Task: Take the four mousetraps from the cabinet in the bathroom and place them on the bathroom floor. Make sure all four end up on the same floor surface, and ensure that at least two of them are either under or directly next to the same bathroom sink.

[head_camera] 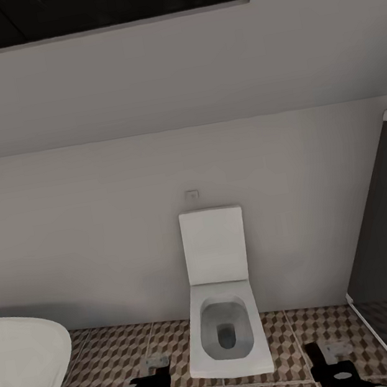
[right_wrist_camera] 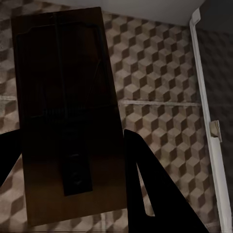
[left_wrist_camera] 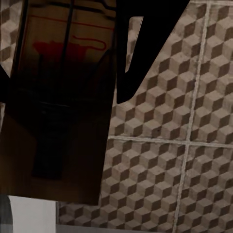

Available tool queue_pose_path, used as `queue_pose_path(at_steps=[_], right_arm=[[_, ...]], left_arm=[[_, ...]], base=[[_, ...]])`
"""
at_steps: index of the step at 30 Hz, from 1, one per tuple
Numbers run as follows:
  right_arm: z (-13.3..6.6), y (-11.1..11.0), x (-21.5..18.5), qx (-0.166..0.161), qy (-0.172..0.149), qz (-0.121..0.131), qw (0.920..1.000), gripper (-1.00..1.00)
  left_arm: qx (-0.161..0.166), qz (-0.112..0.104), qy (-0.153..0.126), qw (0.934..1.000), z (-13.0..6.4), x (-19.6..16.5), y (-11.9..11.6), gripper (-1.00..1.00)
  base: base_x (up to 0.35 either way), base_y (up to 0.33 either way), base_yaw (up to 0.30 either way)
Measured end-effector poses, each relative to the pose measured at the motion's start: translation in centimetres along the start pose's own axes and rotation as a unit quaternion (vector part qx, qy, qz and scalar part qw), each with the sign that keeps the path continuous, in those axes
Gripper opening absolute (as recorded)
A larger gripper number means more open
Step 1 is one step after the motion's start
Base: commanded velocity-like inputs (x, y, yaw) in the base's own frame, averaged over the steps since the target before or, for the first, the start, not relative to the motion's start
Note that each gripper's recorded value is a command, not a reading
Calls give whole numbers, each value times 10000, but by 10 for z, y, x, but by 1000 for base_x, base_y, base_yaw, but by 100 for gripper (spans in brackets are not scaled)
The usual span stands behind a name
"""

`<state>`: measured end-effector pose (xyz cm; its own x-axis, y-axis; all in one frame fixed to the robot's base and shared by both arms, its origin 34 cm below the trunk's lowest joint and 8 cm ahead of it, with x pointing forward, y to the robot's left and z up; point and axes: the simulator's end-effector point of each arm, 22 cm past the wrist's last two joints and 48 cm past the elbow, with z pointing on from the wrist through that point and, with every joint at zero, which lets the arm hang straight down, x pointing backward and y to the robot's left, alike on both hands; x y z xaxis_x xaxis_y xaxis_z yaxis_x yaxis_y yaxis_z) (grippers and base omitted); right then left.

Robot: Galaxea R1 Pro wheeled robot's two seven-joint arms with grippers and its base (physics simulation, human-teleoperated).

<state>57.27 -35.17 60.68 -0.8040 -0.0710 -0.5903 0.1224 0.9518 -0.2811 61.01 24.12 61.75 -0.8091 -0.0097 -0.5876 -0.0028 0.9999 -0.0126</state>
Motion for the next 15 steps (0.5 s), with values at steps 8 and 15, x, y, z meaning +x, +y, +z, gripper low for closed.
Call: queue_pose_path(at_steps=[8, 15], right_arm=[[-3, 11, 12, -96, -12, 4, 10000, -100], [-10, 42, 10, -296, -23, 35, 9996, -100]], left_arm=[[-8, -13, -167, 9999, 0, -4, -14, -100], [-5, -17, -357, 9994, -1, -13, -15, -100]], base=[[0, 0, 0], [0, 0, 0]])
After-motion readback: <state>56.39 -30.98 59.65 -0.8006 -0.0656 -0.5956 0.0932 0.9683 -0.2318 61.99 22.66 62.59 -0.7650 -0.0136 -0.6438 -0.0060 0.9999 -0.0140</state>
